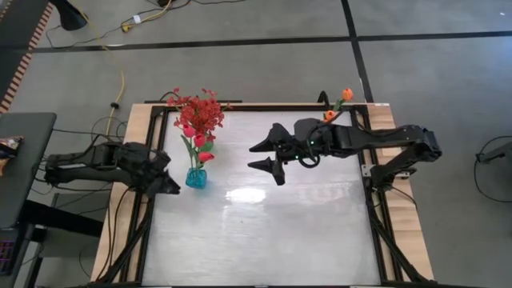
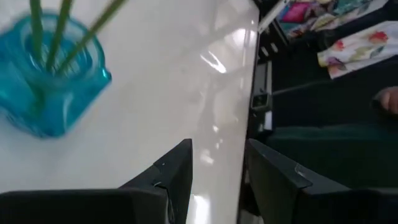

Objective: Sort flowers into vase by color
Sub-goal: Return to Home Position

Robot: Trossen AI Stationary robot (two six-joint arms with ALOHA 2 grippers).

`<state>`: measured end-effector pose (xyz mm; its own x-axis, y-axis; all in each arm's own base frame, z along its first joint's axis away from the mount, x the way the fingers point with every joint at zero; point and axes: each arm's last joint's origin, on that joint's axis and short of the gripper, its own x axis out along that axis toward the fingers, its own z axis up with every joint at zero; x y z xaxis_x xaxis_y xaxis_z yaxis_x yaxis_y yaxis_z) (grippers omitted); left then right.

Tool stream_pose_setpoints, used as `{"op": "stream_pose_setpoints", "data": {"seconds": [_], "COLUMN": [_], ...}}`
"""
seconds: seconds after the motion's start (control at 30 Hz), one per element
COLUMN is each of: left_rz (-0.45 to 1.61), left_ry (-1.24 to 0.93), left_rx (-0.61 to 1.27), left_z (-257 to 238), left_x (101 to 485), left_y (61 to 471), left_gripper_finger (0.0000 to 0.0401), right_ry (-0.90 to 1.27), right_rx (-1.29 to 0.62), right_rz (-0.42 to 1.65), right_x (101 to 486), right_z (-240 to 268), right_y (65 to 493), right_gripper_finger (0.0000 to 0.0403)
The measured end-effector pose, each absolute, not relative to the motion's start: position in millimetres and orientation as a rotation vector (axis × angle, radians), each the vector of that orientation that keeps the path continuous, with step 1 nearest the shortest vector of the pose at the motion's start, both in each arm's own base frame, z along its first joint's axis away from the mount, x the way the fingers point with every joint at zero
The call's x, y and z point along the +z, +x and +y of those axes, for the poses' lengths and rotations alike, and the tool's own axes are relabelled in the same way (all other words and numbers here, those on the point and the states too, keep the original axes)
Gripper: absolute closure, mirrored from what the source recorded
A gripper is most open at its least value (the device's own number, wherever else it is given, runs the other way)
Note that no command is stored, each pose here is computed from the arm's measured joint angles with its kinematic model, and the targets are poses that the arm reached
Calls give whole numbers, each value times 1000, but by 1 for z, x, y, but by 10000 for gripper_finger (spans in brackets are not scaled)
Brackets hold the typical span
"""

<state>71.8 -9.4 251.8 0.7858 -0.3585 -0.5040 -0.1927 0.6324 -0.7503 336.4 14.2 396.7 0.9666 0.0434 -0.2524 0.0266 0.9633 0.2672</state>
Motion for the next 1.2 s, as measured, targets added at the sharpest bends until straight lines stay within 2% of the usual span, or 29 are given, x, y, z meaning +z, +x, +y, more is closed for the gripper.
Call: {"op": "stream_pose_setpoints", "data": {"seconds": [0.33,0.43,0.63,0.9,1.2], "left_rz": [876,877,591,255,40], "left_ry": [-1088,-1116,-974,-751,-589], "left_rx": [-238,-279,-362,-379,-349], "left_z": [-17,-19,-18,-15,-12], "left_x": [247,250,271,294,310], "left_y": [65,67,83,91,92], "left_gripper_finger": [266,266,266,266,266], "right_ry": [277,279,256,208,194], "right_rx": [-33,-41,-52,-83,-108], "right_rz": [275,263,292,314,291], "right_x": [410,414,417,425,435], "right_z": [1,-2,-5,-7,-7], "right_y": [313,308,297,275,234], "right_gripper_finger": [126,126,126,126,126]}}
